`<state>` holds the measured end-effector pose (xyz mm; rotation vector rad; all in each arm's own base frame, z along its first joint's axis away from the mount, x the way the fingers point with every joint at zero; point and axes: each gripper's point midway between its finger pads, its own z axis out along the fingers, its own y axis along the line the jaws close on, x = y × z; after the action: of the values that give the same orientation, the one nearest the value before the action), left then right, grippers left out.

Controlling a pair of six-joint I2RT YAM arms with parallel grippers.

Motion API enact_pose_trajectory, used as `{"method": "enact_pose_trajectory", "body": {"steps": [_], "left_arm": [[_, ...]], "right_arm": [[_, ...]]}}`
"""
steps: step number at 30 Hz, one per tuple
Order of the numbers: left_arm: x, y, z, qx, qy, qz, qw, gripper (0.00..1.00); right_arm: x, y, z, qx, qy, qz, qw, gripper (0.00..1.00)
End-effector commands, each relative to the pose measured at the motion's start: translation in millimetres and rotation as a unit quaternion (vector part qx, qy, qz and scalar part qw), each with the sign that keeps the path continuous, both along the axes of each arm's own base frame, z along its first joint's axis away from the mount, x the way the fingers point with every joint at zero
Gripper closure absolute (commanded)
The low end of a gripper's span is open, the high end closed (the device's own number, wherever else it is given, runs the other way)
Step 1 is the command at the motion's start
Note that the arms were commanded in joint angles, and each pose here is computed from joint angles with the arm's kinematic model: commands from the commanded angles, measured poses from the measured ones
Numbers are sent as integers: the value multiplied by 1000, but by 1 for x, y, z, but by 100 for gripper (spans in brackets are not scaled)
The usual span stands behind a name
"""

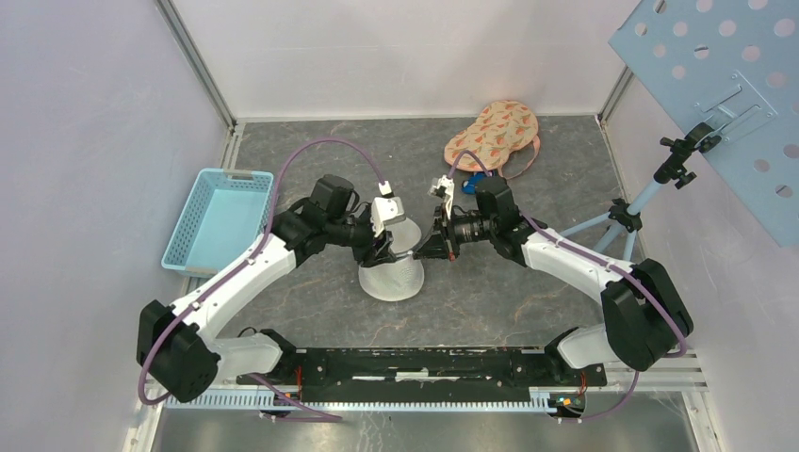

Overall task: Unzip the laundry bag and remove the bra
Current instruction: Unzip the laundry bag at the center of the board.

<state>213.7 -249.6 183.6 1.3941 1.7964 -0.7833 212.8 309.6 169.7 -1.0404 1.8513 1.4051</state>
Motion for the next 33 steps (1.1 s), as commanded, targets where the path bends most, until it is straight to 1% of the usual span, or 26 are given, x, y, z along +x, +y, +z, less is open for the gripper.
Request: {"method": "enact_pose_trajectory", "body": {"steps": [1, 4, 6, 8, 9, 14, 17, 18, 22, 25, 31, 33], "left_arm": [[-1, -10, -1, -15, 30, 11, 999, 54], [3, -3, -5, -3, 17, 24, 1000, 76], [5, 1, -5, -1, 11, 30, 999, 88], [7, 8, -6, 4, 2, 35, 999, 96], [9, 13, -6, 7, -5, 37, 999, 97], [22, 37, -12, 23, -33, 55, 998, 98], [30, 46, -14, 32, -45, 63, 997, 97], [30, 46, -12, 33, -50, 61, 996, 95], [24, 36, 6, 10, -46, 40, 998, 62], [18, 26, 20, -6, -49, 26, 998, 47], [2, 3, 22, -16, -21, 0, 1000, 35], [-3, -3, 17, -14, -12, -9, 1000, 33]], "right_arm": [[6, 7, 21, 23, -30, 7, 999, 100], [4, 4, 19, 17, -35, 11, 999, 100], [6, 1, 17, 12, -38, 10, 999, 100], [9, -4, 14, 4, -41, 5, 999, 100], [11, -8, 11, -1, -44, 3, 999, 100], [23, -28, -2, -28, -45, -14, 998, 100], [25, -29, -4, -30, -41, -17, 999, 100], [25, -28, -3, -26, -42, -16, 999, 100], [21, -15, 9, 1, -38, -9, 999, 100], [10, -2, 15, 13, -31, 7, 999, 100], [0, 12, 21, 23, -25, 22, 999, 100], [-1, 14, 23, 25, -24, 23, 999, 100]]}}
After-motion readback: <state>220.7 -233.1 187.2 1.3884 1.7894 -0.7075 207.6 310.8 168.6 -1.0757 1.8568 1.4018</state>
